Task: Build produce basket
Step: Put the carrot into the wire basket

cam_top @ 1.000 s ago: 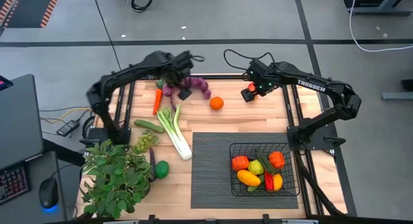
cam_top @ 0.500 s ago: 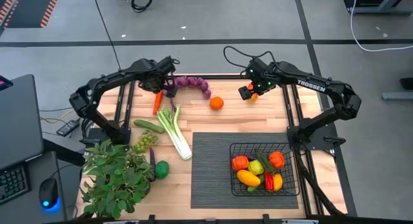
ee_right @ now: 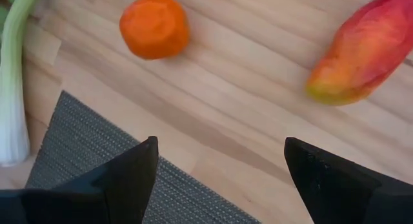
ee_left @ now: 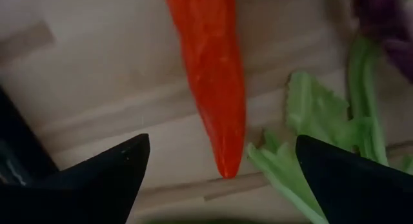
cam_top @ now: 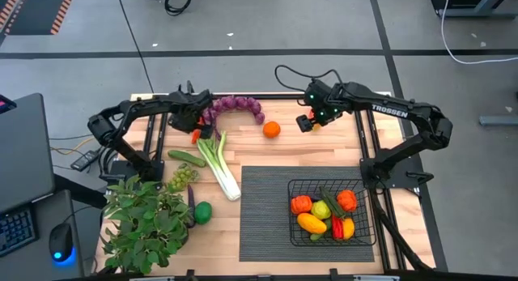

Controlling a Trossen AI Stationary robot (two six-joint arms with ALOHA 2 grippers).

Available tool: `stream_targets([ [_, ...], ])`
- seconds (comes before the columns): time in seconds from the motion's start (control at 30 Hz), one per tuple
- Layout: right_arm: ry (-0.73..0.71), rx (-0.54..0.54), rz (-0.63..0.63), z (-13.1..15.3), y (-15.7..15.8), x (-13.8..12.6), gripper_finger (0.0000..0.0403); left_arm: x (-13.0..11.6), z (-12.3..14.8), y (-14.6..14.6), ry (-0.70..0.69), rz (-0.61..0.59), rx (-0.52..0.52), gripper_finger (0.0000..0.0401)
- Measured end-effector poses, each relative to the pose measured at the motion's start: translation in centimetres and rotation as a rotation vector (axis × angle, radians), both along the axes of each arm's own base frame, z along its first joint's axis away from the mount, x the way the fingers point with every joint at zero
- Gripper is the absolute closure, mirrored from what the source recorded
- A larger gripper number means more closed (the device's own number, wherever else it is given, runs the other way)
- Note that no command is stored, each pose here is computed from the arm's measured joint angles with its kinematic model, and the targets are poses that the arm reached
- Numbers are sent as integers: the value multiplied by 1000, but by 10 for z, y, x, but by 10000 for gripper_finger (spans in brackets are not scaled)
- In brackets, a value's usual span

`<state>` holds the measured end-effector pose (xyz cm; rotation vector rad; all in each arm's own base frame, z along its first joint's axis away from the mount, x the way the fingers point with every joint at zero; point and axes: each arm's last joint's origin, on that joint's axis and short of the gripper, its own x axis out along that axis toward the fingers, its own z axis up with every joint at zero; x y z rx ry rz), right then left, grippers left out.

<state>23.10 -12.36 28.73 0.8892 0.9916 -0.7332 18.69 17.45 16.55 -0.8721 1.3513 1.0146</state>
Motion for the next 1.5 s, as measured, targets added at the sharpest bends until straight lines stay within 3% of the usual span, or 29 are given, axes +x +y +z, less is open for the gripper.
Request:
stream_targets([
  [0.3, -14, 33, 27, 0, 11, 5, 63, 7, -3, 16, -70, -45, 117, 9],
  [0.47, -13, 50, 53, 0, 19, 8, 63, 4, -17, 22, -23, -31, 71, 40],
  [0.83, -10, 62, 16, 0, 33, 14, 63, 4, -25, 22, 11, -66, 36, 191],
  [1.07, -1, 38, 13, 0, 40, 17, 63, 2, -24, 17, 6, -87, -47, 296],
  [1.2, 4, 24, 19, 0, 43, 18, 63, 5, -14, 15, 22, -134, -85, 321],
  [1.5, 13, -5, 73, 0, 47, 19, 63, 19, 50, 0, -25, -252, -32, 310],
])
